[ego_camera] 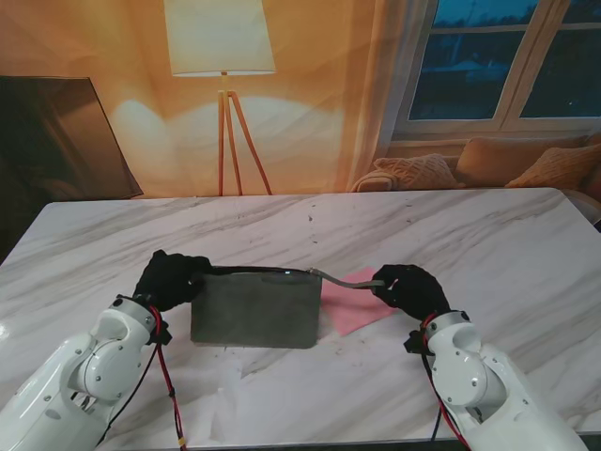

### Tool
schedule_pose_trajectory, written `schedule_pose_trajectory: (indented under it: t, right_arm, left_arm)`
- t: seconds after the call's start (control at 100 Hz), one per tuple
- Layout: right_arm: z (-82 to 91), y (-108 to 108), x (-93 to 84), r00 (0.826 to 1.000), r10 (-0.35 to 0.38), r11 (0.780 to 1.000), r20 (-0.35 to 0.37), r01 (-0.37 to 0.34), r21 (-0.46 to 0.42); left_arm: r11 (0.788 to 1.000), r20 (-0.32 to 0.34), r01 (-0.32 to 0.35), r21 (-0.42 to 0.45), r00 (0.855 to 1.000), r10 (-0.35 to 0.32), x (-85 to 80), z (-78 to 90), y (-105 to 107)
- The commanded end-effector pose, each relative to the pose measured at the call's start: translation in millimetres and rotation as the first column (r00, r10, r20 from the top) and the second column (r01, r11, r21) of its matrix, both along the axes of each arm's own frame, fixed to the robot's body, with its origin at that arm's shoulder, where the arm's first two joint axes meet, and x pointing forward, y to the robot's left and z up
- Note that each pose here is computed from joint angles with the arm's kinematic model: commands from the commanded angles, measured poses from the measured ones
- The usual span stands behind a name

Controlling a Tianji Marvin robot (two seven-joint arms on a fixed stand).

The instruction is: Collect documents into a storage pouch

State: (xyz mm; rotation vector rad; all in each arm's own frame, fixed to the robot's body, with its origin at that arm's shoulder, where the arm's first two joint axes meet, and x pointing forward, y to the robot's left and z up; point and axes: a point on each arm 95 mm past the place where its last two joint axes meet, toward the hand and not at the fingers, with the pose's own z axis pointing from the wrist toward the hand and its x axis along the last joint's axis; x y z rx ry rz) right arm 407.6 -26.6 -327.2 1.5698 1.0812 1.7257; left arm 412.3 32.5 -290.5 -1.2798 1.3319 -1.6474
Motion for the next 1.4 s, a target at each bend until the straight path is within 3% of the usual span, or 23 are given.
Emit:
schedule_pose_trajectory:
  t: [0.0, 0.32, 0.54, 0.96, 1.39]
  right_arm:
    - [-1.8, -2, 1.2, 1.0, -0.001, 1.0, -0.008, 0.001, -0.018]
    - [-3.7, -11, 7.0, 0.999, -0.036, 0.997, 0.01, 0.036, -0.073]
    - [-9.1, -11, 10.5, 0.998, -0.067, 0.993, -0.016, 0.065, -0.102]
    - [-16.3, 0, 24.5, 0.985, -0.162, 0.976, -0.053, 0.152, -0.156]
    - [-34.7, -3, 43.5, 0.963, -0.247, 0.93, -0.109, 0.205, -0.304]
  left_arm:
    - [1.0, 0.008, -0.001, -0.002, 1.0, 0.001, -1.5, 3.3, -1]
    - [0.999, 0.082, -0.018, -0.039, 0.996, 0.021, -4.1, 7.5, 3]
    - [0.996, 0.122, -0.021, -0.089, 0.992, 0.031, -6.4, 8.2, 3]
    - [0.982, 0.087, -0.044, -0.185, 0.994, 0.061, -13.1, -7.8, 3]
    - [0.98, 0.076, -0.045, -0.196, 0.995, 0.061, -17.7, -15.1, 2]
